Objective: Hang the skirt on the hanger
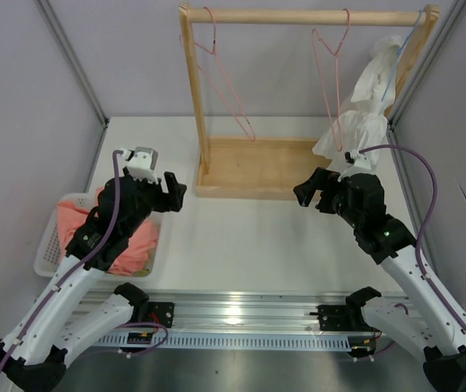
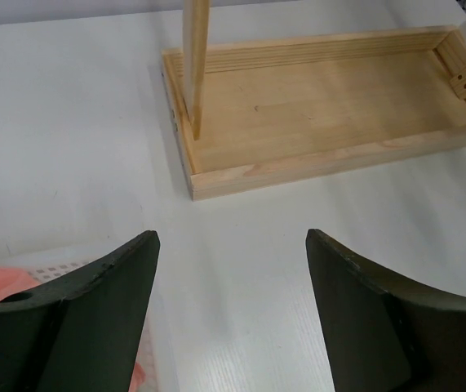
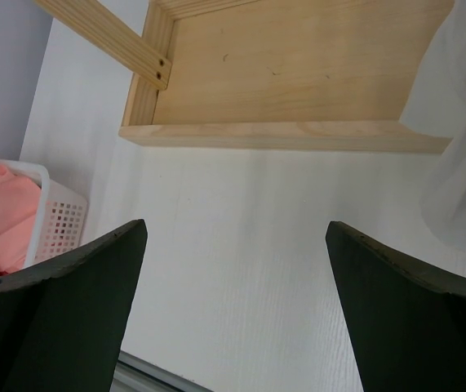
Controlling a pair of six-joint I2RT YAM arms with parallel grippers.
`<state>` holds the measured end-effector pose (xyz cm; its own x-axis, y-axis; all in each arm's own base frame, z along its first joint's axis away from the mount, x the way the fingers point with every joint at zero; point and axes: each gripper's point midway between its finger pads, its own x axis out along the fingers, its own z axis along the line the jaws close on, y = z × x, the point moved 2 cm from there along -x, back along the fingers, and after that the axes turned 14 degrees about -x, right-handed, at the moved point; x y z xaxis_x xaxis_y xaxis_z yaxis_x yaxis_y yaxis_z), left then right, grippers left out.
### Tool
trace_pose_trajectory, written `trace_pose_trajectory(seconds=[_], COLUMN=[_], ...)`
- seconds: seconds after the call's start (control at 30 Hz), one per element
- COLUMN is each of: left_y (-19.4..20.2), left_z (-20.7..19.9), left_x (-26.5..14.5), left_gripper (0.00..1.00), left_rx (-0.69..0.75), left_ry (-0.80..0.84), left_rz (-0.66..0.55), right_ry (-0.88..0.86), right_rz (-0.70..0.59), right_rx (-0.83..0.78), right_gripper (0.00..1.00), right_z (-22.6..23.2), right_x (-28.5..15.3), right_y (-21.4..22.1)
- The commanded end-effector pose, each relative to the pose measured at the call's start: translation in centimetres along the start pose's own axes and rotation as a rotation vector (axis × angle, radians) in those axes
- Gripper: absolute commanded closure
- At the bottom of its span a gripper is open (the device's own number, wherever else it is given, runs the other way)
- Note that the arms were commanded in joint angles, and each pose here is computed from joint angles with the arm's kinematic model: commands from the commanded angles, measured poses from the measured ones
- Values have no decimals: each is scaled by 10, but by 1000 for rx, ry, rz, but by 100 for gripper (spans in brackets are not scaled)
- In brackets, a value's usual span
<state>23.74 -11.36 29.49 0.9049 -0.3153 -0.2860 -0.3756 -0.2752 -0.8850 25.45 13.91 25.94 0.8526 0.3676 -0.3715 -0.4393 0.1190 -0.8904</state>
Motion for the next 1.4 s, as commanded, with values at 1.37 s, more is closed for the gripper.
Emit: trace_pose_trajectory(seconds=[1.37], left_y=[101], left_z=[255], left_x=[-71], left_gripper=[27], left_rx=[-632], left_ry=[-1341], left_rz=[-199], right_ry=[-205], right_rz=[78], right_rx=[102], right_gripper=[1], right_z=[30], right_x=[20], right_y=[29])
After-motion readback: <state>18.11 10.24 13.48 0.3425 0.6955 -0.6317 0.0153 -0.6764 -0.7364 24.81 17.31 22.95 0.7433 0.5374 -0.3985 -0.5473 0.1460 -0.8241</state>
